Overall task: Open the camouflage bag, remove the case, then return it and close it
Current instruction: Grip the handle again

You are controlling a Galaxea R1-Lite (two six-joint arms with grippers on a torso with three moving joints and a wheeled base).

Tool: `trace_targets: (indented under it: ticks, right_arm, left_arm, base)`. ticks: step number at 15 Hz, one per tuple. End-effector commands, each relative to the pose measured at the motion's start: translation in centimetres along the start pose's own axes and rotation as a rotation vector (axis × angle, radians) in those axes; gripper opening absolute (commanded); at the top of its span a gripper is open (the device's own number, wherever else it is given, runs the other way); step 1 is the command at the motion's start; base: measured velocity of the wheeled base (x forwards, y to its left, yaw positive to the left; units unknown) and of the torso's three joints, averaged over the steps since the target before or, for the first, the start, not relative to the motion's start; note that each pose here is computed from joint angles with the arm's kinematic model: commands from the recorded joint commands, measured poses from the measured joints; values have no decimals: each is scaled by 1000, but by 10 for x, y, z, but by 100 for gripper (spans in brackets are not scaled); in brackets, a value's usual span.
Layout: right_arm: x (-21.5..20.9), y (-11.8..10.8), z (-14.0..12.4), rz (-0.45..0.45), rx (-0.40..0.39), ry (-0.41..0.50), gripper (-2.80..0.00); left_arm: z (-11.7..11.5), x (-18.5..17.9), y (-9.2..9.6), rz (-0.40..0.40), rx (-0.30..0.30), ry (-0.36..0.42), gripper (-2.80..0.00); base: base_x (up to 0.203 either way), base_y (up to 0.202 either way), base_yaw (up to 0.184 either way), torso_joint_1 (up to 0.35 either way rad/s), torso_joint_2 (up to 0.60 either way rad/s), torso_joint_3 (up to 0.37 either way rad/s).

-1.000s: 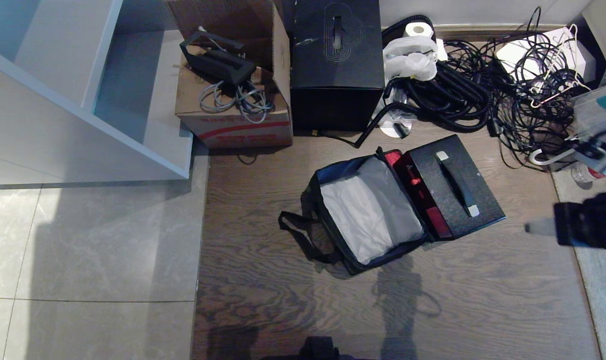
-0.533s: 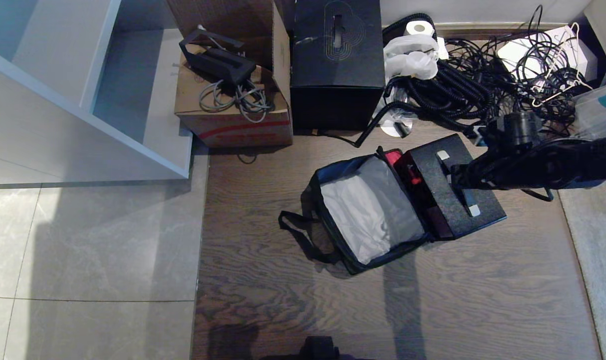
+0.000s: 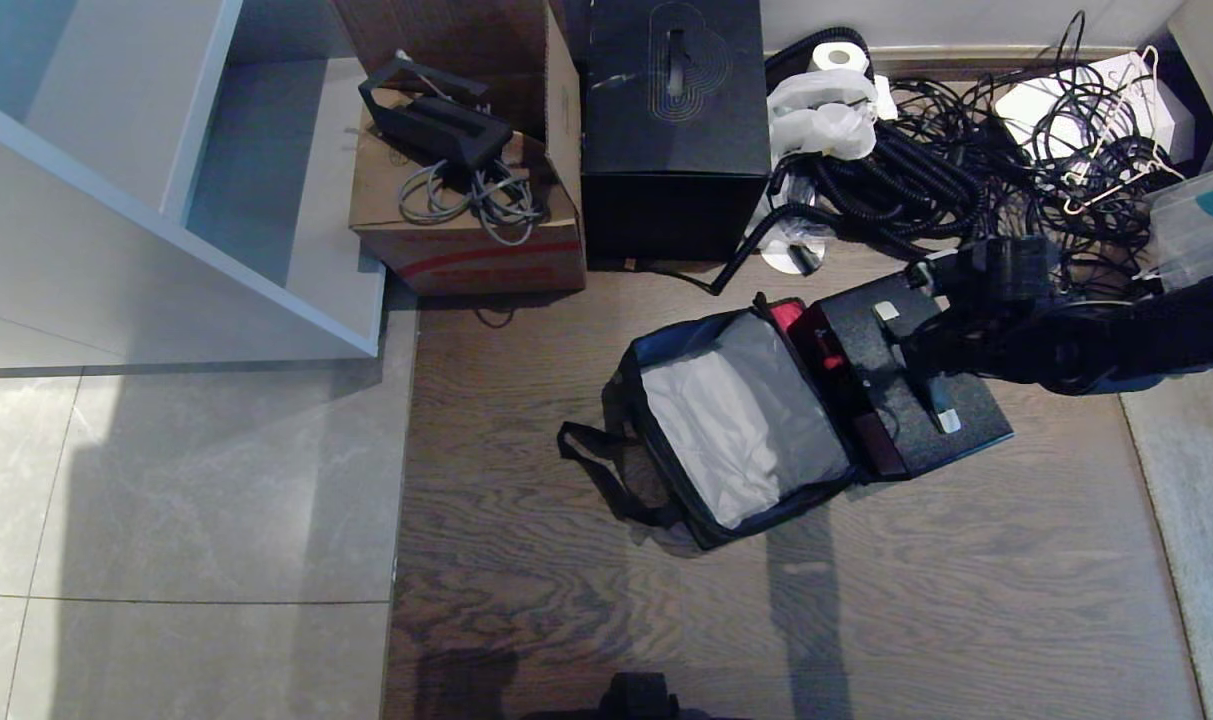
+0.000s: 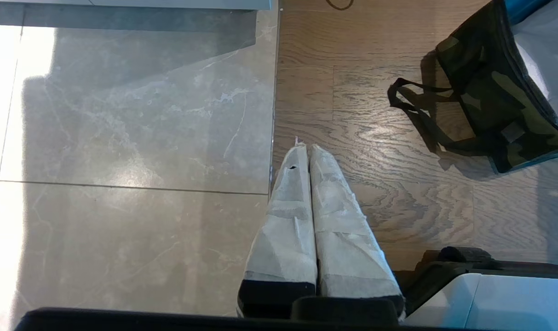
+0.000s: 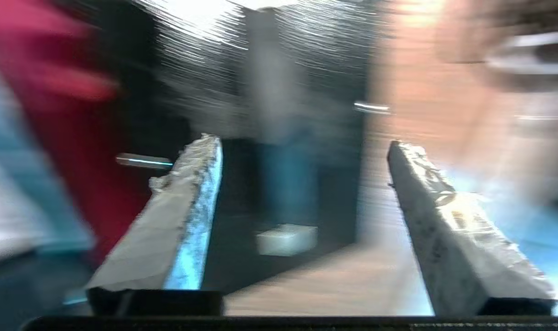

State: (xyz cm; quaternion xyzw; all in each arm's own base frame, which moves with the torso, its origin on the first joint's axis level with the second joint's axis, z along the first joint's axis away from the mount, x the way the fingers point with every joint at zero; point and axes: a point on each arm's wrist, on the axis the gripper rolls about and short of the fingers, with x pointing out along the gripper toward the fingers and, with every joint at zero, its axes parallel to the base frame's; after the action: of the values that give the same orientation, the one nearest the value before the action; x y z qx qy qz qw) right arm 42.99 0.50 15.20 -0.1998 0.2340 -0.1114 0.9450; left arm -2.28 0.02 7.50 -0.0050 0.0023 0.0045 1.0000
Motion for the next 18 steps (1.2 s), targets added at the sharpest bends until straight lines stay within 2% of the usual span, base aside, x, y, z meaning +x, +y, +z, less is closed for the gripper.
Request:
trace_targets:
  ticks: [1,3,5,10,12,14,16,18]
  right_arm:
    - [9,9,-13,-208,-145,32,0]
    - [18,35,-20,-293,-177,32,0]
    - [24,55,-24,-308,-186,35,0]
    - [35,68,-27,-314,-178,-3,0]
    - [40,68,-25,-345,-190,-48,0]
    - [50,57,-30,-403,-222,-46,0]
    - [58,46,-25,-450,-201,-60,0]
    - [68,38,-28,-519,-208,-25,0]
  left_arm:
    - [0,0,0,0,-1,0,-280]
    - [0,0,0,0,-1,0,-280]
    - [0,0,0,0,-1,0,-280]
    - [0,0,0,0,-1,0,-280]
    - [0,0,0,0,-1,-2,-280]
    - [0,0,0,0,-1,0,-280]
    - [0,0,0,0,-1,0,-280]
    - [0,0,0,0,-1,-1,-280]
  base:
    - [0,0,0,0,0,0]
    - [0,0,0,0,0,0]
    - [0,0,0,0,0,0]
    - [0,0,0,0,0,0]
    - [0,0,0,0,0,0]
    - [0,0,0,0,0,0]
    - [0,0,0,0,0,0]
    - [0,0,0,0,0,0]
